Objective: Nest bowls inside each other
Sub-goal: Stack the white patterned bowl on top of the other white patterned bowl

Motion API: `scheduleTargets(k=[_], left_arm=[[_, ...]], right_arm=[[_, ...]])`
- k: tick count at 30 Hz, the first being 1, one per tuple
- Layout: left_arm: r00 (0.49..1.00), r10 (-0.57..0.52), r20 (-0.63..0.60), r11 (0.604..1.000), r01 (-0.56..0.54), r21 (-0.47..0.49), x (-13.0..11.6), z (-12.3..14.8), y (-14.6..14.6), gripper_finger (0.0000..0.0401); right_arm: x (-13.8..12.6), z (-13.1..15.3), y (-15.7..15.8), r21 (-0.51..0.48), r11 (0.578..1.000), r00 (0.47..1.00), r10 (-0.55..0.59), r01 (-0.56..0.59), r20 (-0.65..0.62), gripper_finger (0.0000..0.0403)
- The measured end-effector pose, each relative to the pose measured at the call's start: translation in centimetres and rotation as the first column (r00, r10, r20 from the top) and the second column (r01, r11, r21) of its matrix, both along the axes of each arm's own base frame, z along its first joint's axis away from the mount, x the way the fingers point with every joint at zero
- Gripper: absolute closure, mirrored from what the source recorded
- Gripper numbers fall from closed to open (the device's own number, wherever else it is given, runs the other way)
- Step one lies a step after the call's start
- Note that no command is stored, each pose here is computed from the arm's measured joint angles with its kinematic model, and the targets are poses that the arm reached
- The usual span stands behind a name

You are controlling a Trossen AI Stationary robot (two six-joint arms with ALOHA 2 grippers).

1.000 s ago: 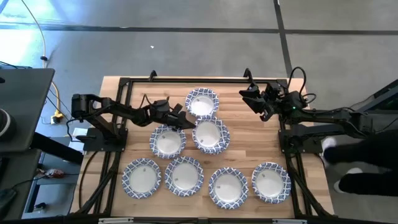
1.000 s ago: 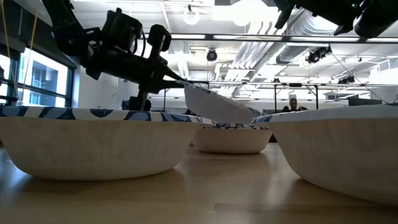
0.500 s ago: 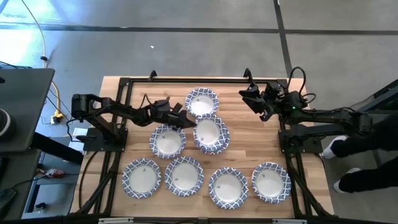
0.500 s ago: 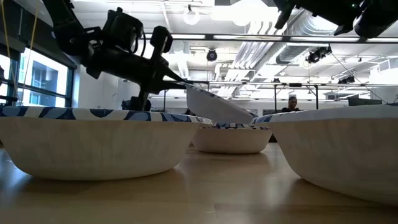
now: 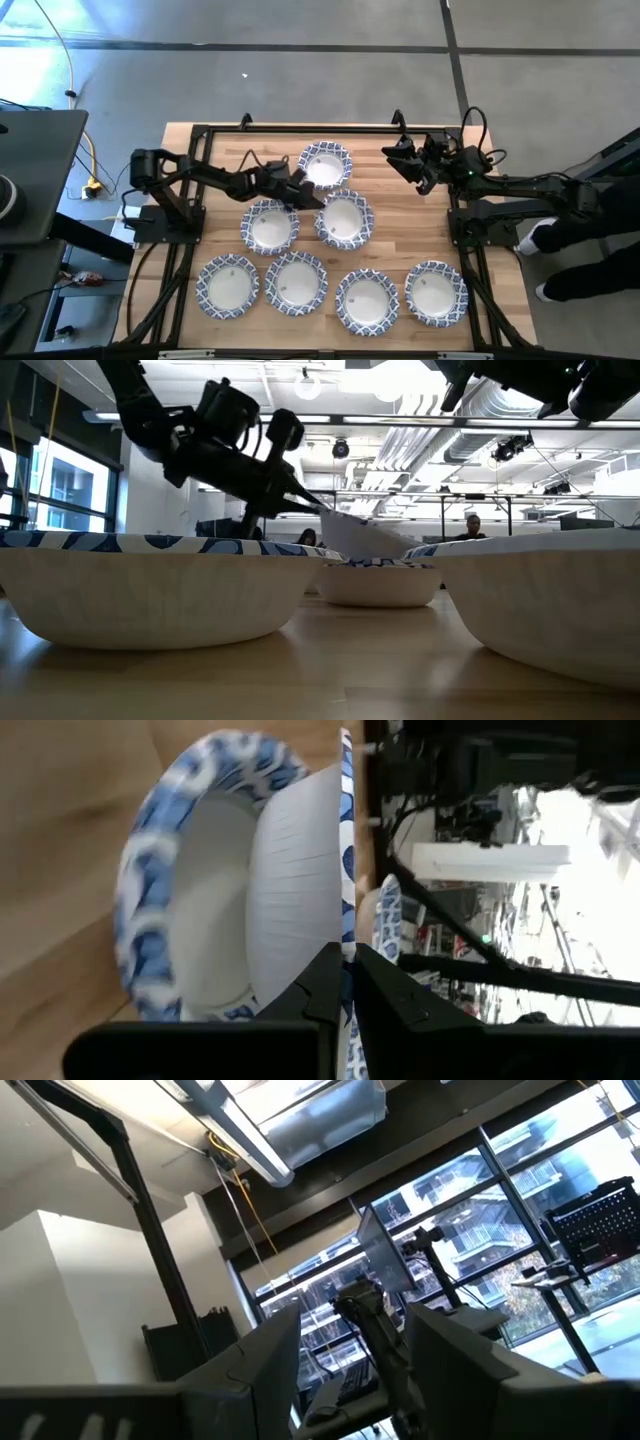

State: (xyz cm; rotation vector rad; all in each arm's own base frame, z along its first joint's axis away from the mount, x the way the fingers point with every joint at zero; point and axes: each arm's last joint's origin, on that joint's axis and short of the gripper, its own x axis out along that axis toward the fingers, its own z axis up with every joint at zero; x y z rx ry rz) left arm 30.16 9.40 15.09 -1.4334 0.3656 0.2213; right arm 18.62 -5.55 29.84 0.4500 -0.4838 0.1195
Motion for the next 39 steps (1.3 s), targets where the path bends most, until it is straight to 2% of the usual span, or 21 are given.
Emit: scheduleTargets(k=[7, 18, 22, 27, 34, 39], left_arm=[[1.0, -0.011, -0.008, 1.0, 0.011, -0.009, 0.4, -0.3, -0.1, 0.0365], [0.998, -0.054, 0.027, 0.998, 0.055, -0.022, 0.2, 0.0, 0.6, 0.0237], [0.994, -0.106, 0.007, 0.994, 0.106, -0.03, -0.1, -0.3, 0.7, 0.0207], [0.992, -0.125, 0.001, 0.992, 0.125, 0.001, -0.7, 0.4, 1.3, 0.0196], [0.993, -0.093, -0.067, 0.993, 0.097, 0.061, -3.0, 1.9, 2.7, 0.0196], [0.997, -0.07, -0.016, 0.988, 0.072, 0.14, -4.4, 4.2, 3.7, 0.0196]], right_arm=[[0.0, -0.1, 0.0, 0.0, 1.0, 1.0, 0.005, -0.005, -0.008, 0.023], [0.0, -0.1, 0.0, -0.001, 1.0, 1.0, 0.005, -0.005, -0.008, 0.023], [0.0, -0.1, 0.0, -0.001, 1.0, 1.0, 0.007, -0.007, -0.009, 0.023], [0.0, -0.1, 0.0, -0.001, 1.0, 1.0, 0.007, -0.007, -0.009, 0.023], [0.1, -0.2, 0.0, 0.003, 1.0, 1.0, 0.008, -0.008, -0.023, 0.023], [0.2, -0.4, 0.0, 0.012, 1.0, 0.999, 0.009, -0.009, -0.041, 0.023]])
